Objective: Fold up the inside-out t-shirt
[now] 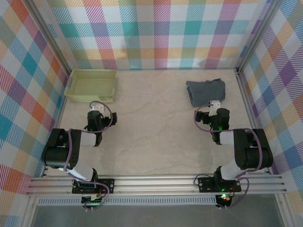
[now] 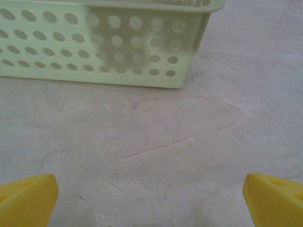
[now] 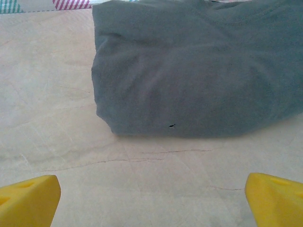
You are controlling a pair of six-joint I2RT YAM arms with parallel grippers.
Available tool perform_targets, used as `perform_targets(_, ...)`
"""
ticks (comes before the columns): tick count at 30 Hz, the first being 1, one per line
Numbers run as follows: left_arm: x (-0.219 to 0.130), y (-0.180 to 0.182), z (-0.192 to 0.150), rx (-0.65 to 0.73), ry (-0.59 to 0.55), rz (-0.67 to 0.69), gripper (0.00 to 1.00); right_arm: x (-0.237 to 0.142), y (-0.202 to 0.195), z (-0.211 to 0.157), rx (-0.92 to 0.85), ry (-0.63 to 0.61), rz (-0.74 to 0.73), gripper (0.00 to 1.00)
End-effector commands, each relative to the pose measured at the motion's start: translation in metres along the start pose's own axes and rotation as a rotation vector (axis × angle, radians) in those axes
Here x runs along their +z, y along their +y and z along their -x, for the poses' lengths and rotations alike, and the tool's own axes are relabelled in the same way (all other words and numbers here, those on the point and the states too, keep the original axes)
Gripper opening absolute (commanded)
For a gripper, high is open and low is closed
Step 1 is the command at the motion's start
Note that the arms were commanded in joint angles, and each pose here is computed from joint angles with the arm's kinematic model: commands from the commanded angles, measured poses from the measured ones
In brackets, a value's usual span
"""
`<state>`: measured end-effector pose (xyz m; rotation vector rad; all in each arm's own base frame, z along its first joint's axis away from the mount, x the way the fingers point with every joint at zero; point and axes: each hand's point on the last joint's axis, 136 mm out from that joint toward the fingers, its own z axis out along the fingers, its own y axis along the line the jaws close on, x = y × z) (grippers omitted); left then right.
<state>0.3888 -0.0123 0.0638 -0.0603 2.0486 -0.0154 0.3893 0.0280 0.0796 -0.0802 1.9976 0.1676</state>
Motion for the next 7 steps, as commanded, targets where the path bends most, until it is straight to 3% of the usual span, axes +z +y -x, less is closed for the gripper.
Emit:
perform_targets(1, 0.002, -0.0023, 0.0174, -0.015, -0.053, -0.012, 1.0, 0.0018, -0.0015, 0.015, -0.002, -0.053, -0.013, 1.0)
perform_targets(7, 0.0022, -0.0026, 0.0176, -0.016, -0.053, -0.013, 1.0, 0.0022, -0.0017, 0.0148, 0.011, -0.048, 0.0, 1.0)
